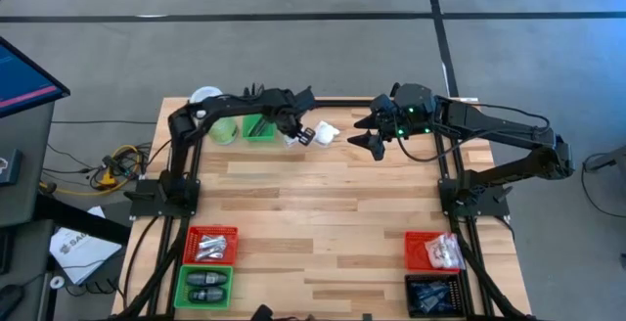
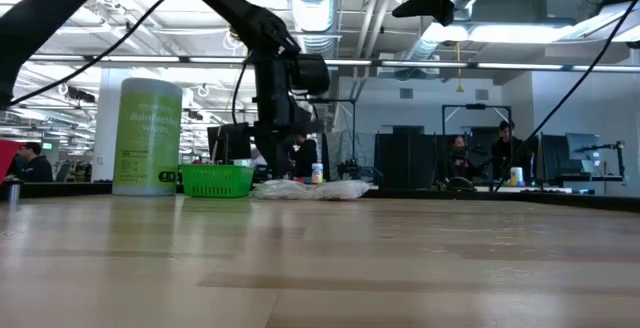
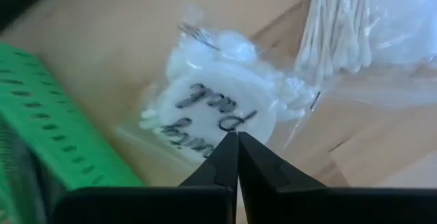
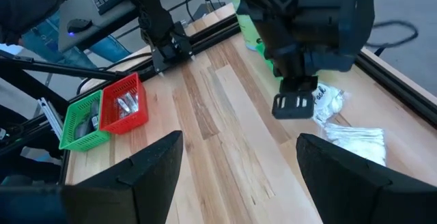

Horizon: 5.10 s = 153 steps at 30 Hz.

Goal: Pick & Place Travel size toiletries
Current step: Put the cotton pack into the right red bin

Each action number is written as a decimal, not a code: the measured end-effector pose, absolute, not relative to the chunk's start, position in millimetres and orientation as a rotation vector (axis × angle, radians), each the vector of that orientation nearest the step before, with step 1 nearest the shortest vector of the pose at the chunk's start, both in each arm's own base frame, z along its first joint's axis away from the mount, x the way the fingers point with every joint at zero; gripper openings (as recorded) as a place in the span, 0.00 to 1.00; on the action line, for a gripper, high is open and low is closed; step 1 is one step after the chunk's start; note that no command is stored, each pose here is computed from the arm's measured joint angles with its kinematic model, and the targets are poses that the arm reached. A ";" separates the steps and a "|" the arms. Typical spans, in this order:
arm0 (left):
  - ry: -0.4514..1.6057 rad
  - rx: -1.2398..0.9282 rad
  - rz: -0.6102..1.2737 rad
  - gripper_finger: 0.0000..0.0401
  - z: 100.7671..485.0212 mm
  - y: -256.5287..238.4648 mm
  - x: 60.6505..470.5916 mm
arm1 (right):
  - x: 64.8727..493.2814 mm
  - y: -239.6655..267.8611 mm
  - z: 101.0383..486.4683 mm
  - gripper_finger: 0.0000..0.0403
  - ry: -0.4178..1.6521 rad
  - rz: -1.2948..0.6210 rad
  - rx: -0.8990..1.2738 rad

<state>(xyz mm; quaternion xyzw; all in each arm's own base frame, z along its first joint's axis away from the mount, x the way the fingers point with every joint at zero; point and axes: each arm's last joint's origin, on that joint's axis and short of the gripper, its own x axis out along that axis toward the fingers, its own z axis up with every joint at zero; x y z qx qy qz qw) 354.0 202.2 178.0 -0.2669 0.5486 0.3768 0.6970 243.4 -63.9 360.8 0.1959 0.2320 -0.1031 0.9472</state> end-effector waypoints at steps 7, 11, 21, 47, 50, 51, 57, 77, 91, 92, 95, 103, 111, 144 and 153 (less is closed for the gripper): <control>1.280 -0.658 0.778 0.00 158.1 203.2 357.0 | 243.4 -63.9 360.7 0.69 0.473 -0.210 0.399; 1.290 -0.652 0.731 0.00 157.0 193.2 362.9 | 242.5 -63.6 359.1 0.69 0.492 -0.212 0.403; 1.363 -0.605 0.586 0.00 156.4 152.2 377.6 | 241.6 -63.4 357.6 0.69 0.510 -0.214 0.406; 1.251 -0.490 0.261 0.00 196.7 -29.9 379.5 | 247.0 -21.9 354.5 0.69 0.560 -0.180 0.597; 1.093 -0.520 0.313 0.00 209.3 -33.8 367.6 | 247.6 -11.1 354.1 0.69 0.555 -0.212 0.571; 1.043 -0.543 0.324 0.00 211.6 -32.6 363.8 | 247.5 -7.9 353.7 0.69 0.556 -0.228 0.557; 0.971 -0.640 0.459 0.00 203.1 -11.0 339.8 | 245.1 4.8 344.1 0.69 0.636 -0.296 0.513; 1.132 -0.574 0.403 0.00 146.1 13.7 349.5 | 271.2 48.8 311.2 0.69 0.801 -0.216 0.504; 0.908 -0.486 0.259 0.00 197.5 -49.3 335.6 | 278.3 61.4 300.7 0.69 0.864 -0.135 0.474; 0.875 -0.485 0.251 0.00 204.4 -51.1 333.2 | 278.3 62.7 301.0 0.69 0.866 -0.110 0.466; 0.779 -0.500 0.207 0.00 223.4 -54.6 328.2 | 278.3 64.8 301.4 0.69 0.876 -0.049 0.437; 0.683 -0.504 0.150 0.03 250.5 -55.9 318.2 | 284.3 66.4 307.5 0.69 0.796 0.028 0.396; 0.702 -0.508 0.123 0.12 250.1 -57.3 317.2 | 296.8 64.9 294.3 0.62 0.826 0.032 0.388; 0.817 -0.752 0.321 0.01 170.9 -48.9 281.6 | 358.2 33.0 218.9 0.31 0.923 0.067 0.371; 0.834 -0.951 0.375 0.01 169.8 -50.9 280.1 | 369.1 23.8 210.7 0.05 0.923 0.019 0.410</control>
